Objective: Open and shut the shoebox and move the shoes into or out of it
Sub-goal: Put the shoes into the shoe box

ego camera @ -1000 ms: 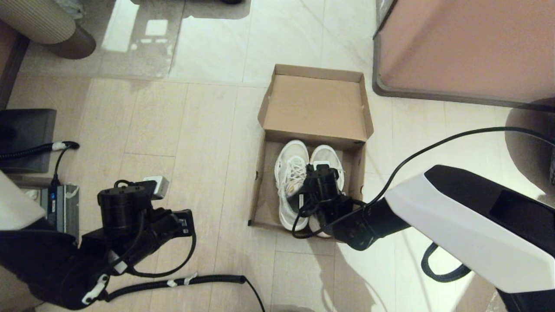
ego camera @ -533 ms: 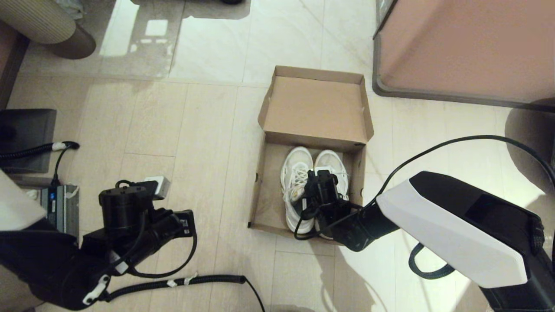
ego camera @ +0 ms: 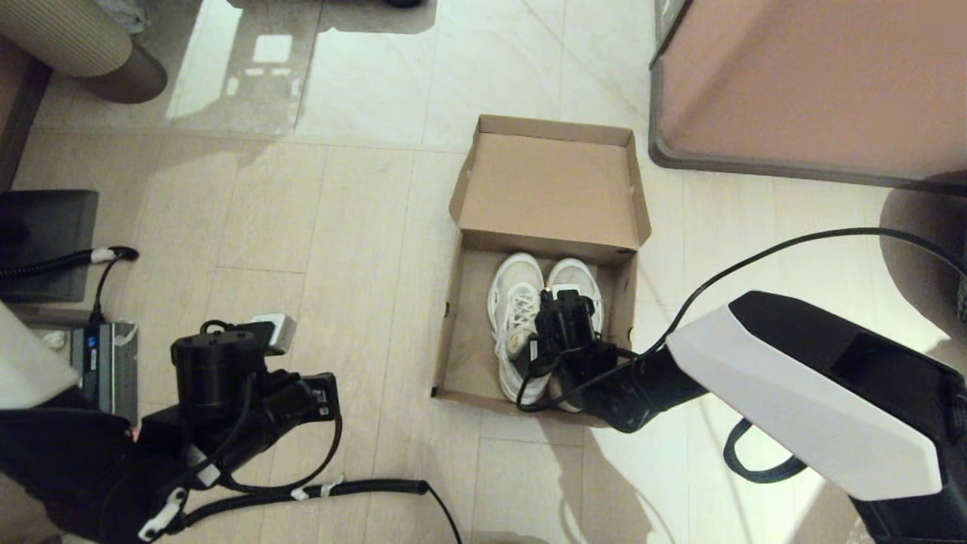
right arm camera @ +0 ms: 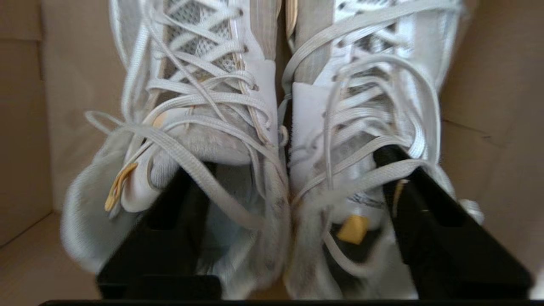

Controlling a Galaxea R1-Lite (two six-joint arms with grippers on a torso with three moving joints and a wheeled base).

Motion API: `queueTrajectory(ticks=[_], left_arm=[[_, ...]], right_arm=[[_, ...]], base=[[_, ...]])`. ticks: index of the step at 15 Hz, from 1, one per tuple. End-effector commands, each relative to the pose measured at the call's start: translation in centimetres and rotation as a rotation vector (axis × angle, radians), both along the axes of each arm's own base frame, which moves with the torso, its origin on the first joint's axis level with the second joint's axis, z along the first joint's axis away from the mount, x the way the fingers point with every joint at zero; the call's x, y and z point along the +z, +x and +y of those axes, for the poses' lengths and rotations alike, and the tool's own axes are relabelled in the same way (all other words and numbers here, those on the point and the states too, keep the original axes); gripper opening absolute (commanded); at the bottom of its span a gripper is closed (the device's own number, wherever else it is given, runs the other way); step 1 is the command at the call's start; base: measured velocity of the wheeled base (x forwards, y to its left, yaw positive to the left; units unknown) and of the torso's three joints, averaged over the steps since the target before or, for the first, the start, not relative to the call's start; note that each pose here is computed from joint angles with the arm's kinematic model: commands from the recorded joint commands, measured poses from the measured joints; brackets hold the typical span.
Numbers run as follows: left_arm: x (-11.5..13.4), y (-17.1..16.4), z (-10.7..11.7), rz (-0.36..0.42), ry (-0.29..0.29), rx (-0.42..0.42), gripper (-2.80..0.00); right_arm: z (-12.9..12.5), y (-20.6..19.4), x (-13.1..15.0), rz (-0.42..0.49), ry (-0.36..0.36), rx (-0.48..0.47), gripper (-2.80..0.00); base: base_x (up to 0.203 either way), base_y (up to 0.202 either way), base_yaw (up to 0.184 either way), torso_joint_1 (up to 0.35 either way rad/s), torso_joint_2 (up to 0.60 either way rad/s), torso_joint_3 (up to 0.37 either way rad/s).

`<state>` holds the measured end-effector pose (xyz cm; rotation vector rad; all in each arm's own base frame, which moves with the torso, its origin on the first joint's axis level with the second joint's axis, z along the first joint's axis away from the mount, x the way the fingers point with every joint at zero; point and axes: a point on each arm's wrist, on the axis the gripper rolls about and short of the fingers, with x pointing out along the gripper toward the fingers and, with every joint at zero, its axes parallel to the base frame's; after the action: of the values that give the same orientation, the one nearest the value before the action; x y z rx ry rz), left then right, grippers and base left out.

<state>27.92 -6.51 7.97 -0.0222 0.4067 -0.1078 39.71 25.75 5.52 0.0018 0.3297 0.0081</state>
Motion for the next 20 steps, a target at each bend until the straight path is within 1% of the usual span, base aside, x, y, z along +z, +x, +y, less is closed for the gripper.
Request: queueTrajectory(ticks=[1, 4, 7, 8, 10, 12, 14, 18, 20], left_arm=[[0.0, -0.6, 0.1, 0.002, 0.0, 0.001, -2.8], [-0.2, -1.8, 0.2, 0.024, 0.005, -0.005, -2.8], [1.0, -3.4, 0.2, -0.011, -0.004, -0.024, -2.8], [1.4, -4.0, 0.3, -0.02, -0.006, -0.024, -2.8], [1.8, -6.1, 0.8, -0.023, -0.007, -0.028, -2.8], [1.8, -7.4, 1.2, -0.018, -0.01, -0.022, -2.8], [1.9, -7.6, 1.2, -0.022, -0.014, -0.024, -2.8], [2.0, -7.7, 1.1, -0.026, -0.017, -0.027, -2.8], [2.0, -7.8, 0.7, -0.025, -0.016, -0.048, -2.8]], right_arm=[[-0.1, -1.7, 2.9, -0.029, 0.022, 0.011, 0.0], [-0.7, -5.6, 6.1, -0.038, 0.027, 0.042, 0.0], [-2.3, -10.3, 6.5, 0.009, -0.013, 0.068, 0.0], [-2.9, -11.8, 6.7, 0.02, -0.022, 0.076, -2.8], [-4.1, -13.7, 7.2, 0.028, -0.03, 0.082, -2.8], [-5.2, -13.9, 8.0, 0.014, -0.023, 0.061, -2.8], [-5.9, -14.3, 7.8, 0.026, -0.034, 0.054, -2.8], [-7.9, -16.6, 7.5, 0.053, -0.053, 0.051, -2.8], [-8.9, -17.2, 7.5, 0.06, -0.059, 0.041, -2.8]], base=[[0.0, 0.0, 0.0, 0.0, 0.0, 0.0], [0.0, 0.0, 0.0, 0.0, 0.0, 0.0], [0.0, 0.0, 0.0, 0.0, 0.0, 0.0], [0.0, 0.0, 0.0, 0.0, 0.0, 0.0], [0.0, 0.0, 0.0, 0.0, 0.0, 0.0], [0.0, 0.0, 0.0, 0.0, 0.0, 0.0], [0.0, 0.0, 0.0, 0.0, 0.0, 0.0], [0.0, 0.0, 0.0, 0.0, 0.0, 0.0], [0.0, 0.0, 0.0, 0.0, 0.0, 0.0]])
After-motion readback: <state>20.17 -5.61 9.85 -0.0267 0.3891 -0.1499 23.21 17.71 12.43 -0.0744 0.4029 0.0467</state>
